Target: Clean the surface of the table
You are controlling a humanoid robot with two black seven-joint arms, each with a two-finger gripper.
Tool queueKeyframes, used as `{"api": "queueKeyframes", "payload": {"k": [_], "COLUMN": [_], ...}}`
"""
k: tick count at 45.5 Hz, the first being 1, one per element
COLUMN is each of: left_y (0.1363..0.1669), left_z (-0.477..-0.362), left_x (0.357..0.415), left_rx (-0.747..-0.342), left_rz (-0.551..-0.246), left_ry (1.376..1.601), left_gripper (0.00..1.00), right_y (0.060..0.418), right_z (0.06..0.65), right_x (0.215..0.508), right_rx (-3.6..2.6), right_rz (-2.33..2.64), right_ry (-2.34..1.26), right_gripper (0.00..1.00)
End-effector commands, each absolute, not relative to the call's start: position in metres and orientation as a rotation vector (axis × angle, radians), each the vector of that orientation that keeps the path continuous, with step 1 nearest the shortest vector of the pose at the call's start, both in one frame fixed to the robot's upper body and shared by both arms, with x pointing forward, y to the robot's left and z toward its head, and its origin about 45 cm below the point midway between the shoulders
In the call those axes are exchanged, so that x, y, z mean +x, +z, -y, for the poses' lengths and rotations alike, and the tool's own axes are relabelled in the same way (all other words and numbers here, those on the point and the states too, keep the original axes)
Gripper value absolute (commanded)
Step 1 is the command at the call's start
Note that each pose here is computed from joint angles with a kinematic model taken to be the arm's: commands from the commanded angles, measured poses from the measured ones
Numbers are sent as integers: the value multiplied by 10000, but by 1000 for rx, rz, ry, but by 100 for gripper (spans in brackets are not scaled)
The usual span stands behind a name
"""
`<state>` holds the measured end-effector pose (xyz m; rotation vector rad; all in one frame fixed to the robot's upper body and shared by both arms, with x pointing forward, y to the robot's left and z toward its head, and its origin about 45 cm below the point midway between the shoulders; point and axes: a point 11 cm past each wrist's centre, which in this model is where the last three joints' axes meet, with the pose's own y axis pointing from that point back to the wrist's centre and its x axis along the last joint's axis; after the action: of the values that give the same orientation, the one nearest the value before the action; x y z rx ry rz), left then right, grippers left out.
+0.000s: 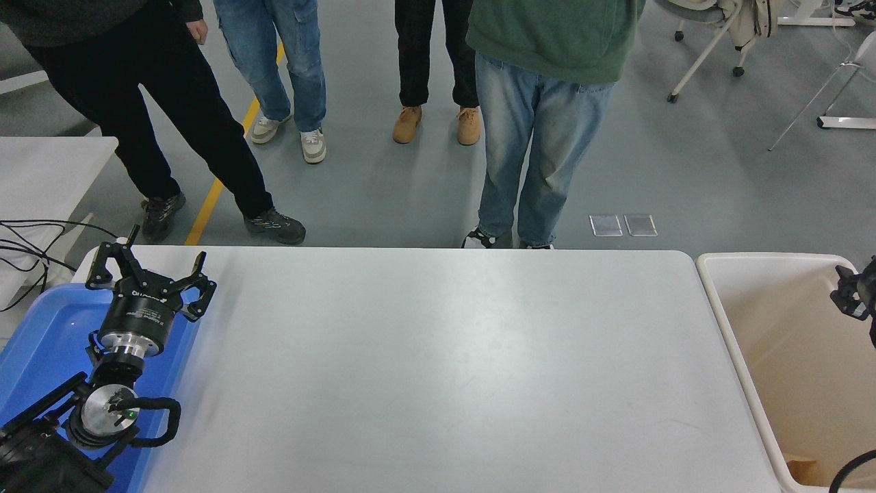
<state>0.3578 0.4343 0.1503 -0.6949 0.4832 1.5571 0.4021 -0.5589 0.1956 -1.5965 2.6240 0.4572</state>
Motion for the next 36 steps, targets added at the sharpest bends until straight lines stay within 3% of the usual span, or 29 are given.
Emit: {"api": "queueKeyframes", "payload": {"k": [1,15,26,36], "left_y": [1503,1503,1503,1503], "left_z": [-4343,-4343,-4342,-4342], "left_x": [3578,3578,3578,3578], "left_rx": [-696,-696,-695,-695], "left_rz": [-484,-484,-483,-483], "left_ry": [1557,1557,1557,1557], "left_gripper": [99,99,99,99], "right_y": [2127,1823,1548,1528], "right_z": [5333,4646,4399,4381], "right_x": [4218,4313,4218,4151], "right_rx": [-1624,-1725,-1735,-1692], "right_rz": [-2344,-2130,-2065,-2056], "right_ry": [502,652,692,568], "right_gripper": [100,100,100,100]}}
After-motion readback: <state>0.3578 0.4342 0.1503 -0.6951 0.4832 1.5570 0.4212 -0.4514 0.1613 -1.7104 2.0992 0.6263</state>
